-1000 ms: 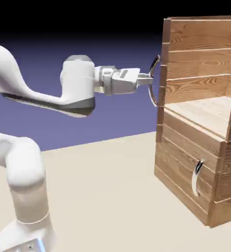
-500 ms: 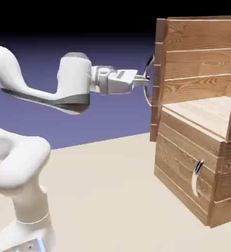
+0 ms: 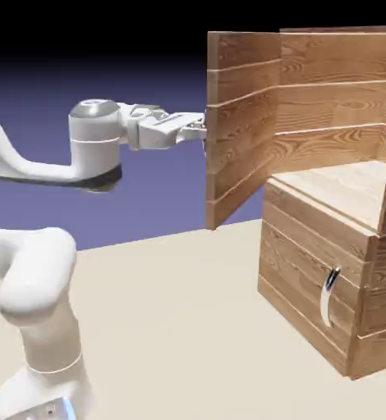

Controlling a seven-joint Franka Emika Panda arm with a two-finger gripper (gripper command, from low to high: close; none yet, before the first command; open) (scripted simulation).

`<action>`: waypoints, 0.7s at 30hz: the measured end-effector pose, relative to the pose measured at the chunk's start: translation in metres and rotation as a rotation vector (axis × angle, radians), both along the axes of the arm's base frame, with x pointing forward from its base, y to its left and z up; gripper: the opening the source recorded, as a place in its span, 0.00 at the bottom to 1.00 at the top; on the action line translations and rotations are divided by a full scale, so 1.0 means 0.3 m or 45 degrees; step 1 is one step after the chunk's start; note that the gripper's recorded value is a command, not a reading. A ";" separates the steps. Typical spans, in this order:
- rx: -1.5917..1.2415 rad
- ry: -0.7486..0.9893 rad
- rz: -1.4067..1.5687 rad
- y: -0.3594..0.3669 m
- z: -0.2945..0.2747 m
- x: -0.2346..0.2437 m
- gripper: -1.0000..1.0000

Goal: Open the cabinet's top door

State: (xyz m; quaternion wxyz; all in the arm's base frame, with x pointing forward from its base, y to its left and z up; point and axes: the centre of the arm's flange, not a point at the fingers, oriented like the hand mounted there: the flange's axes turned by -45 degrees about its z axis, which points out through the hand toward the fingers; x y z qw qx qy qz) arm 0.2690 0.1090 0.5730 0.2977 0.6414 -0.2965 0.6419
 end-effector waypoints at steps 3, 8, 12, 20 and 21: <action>0.000 0.000 -0.085 0.079 0.000 -0.020 0.00; 0.002 -0.001 -0.241 0.224 0.000 -0.044 0.00; 0.002 -0.001 -0.376 0.352 0.000 -0.049 0.00; 0.017 0.023 -0.416 0.381 -0.013 -0.046 0.00; 0.013 0.016 -0.413 0.380 -0.009 -0.047 0.00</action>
